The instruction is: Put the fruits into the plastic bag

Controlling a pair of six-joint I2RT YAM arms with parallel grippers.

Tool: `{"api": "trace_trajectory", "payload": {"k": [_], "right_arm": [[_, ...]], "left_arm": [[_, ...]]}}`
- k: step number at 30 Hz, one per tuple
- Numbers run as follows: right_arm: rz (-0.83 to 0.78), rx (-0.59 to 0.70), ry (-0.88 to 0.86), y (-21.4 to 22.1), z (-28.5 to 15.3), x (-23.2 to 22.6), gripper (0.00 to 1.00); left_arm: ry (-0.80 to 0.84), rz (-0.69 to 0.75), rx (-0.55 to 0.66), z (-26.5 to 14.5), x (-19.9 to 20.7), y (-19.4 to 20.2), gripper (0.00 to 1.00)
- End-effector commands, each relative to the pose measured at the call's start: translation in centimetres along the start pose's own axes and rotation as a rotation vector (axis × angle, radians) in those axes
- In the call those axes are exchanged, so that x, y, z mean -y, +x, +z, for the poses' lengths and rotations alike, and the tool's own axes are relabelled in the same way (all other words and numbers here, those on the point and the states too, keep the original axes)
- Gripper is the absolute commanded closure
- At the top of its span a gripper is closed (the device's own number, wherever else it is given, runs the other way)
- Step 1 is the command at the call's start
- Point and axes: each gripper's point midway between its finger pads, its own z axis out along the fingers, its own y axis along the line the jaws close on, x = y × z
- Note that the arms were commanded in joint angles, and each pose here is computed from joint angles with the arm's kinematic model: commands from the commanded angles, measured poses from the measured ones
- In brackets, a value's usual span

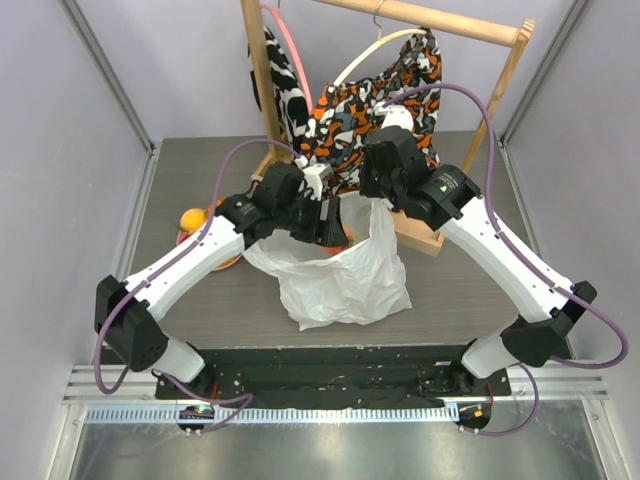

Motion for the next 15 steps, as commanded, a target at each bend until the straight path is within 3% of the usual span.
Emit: {"api": "trace_trajectory", "payload": {"k": [1, 9, 15], "right_arm": [[0.029, 0.059, -0.027, -1.8, -1.2, -0.1, 0.99], [0.024, 0.049, -0.026, -1.4, -1.0, -0.1, 0.99], [0.021, 0.056, -0.025, -1.7, -1.0, -0.1, 0.99]], "left_arm": [[0.082, 0.027, -0.058, -0.1, 1.7, 0.5, 0.47], [0.073, 0.009, -0.201, 1.1, 1.5, 3.0, 0.39], [0.056, 0.028, -0.194, 1.1, 1.5, 2.8, 0.11]]}}
